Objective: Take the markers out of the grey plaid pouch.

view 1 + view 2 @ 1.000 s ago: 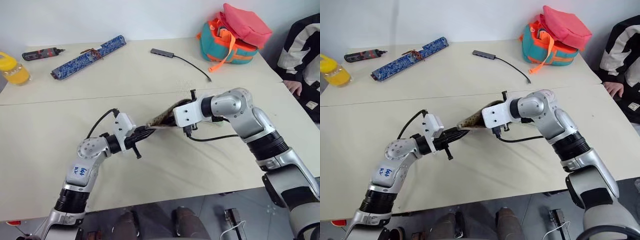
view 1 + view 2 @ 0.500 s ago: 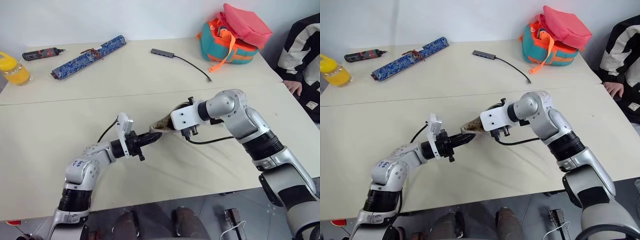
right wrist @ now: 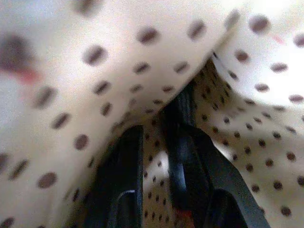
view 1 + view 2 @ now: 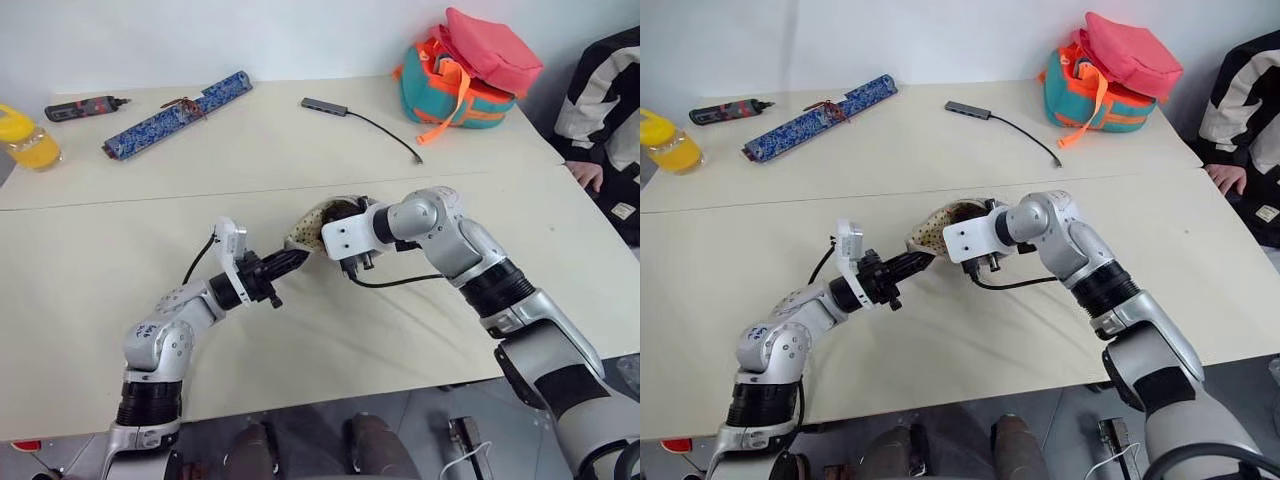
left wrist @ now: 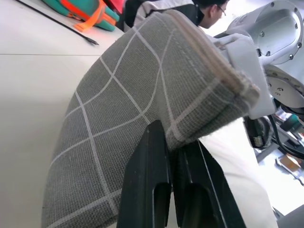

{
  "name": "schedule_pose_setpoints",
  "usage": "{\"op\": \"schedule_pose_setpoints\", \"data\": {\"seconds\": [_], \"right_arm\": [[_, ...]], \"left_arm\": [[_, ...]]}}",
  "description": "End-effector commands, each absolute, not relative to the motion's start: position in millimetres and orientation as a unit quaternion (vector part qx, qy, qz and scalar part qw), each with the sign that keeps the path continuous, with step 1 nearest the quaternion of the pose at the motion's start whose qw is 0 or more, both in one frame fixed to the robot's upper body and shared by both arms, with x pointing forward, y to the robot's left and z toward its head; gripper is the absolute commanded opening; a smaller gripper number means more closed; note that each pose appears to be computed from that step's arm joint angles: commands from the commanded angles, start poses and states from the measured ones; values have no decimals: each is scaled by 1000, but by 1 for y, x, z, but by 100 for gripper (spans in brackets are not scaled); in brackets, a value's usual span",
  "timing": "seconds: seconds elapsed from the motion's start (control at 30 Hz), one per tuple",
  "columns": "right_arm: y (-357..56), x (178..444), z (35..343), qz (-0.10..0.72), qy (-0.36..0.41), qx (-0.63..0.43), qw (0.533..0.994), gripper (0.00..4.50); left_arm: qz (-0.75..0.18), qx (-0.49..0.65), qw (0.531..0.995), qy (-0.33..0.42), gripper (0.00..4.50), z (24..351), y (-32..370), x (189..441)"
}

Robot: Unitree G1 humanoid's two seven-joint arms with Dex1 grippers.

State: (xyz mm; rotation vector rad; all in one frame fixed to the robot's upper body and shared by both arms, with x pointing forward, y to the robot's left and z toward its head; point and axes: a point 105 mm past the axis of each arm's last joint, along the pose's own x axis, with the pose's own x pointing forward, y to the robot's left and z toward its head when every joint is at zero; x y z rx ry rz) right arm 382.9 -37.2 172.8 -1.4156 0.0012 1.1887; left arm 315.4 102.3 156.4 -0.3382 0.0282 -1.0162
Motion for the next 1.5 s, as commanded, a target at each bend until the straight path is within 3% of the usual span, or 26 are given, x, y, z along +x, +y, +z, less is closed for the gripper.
{"op": "schedule_pose_setpoints", "data": {"seconds": [0.03, 0.17, 0.3, 0.47, 0.73, 0.87, 0.97, 1.1, 1.5], "right_arm": [[-30, 382, 172, 517, -11, -615, 596, 119], [-21, 384, 181, 509, -39, -609, 606, 119], [-24, 386, 190, 496, -51, -614, 612, 119], [-37, 370, 218, 529, -51, -576, 621, 119], [-72, 328, 237, 606, 56, -521, 599, 119], [-72, 322, 211, 617, 109, -521, 580, 119], [-71, 334, 186, 593, 120, -550, 576, 119], [-80, 347, 175, 566, 138, -566, 583, 119], [-93, 349, 148, 554, 169, -589, 564, 119]], "left_arm": [[-488, -154, 859, 0, 0, 159, 103, 313], [-488, -153, 859, 15, 0, 153, 103, 311], [-511, -192, 838, 5, 0, 168, 93, 306], [-533, -226, 815, 35, 0, 171, 85, 298], [-566, -296, 766, 65, 0, 184, 70, 286], [-542, -282, 784, 111, 0, 154, 76, 286], [-517, -244, 815, 93, 0, 148, 82, 293], [-492, -199, 846, 56, 0, 149, 86, 303], [-520, -163, 837, 46, 0, 144, 75, 293]]}}
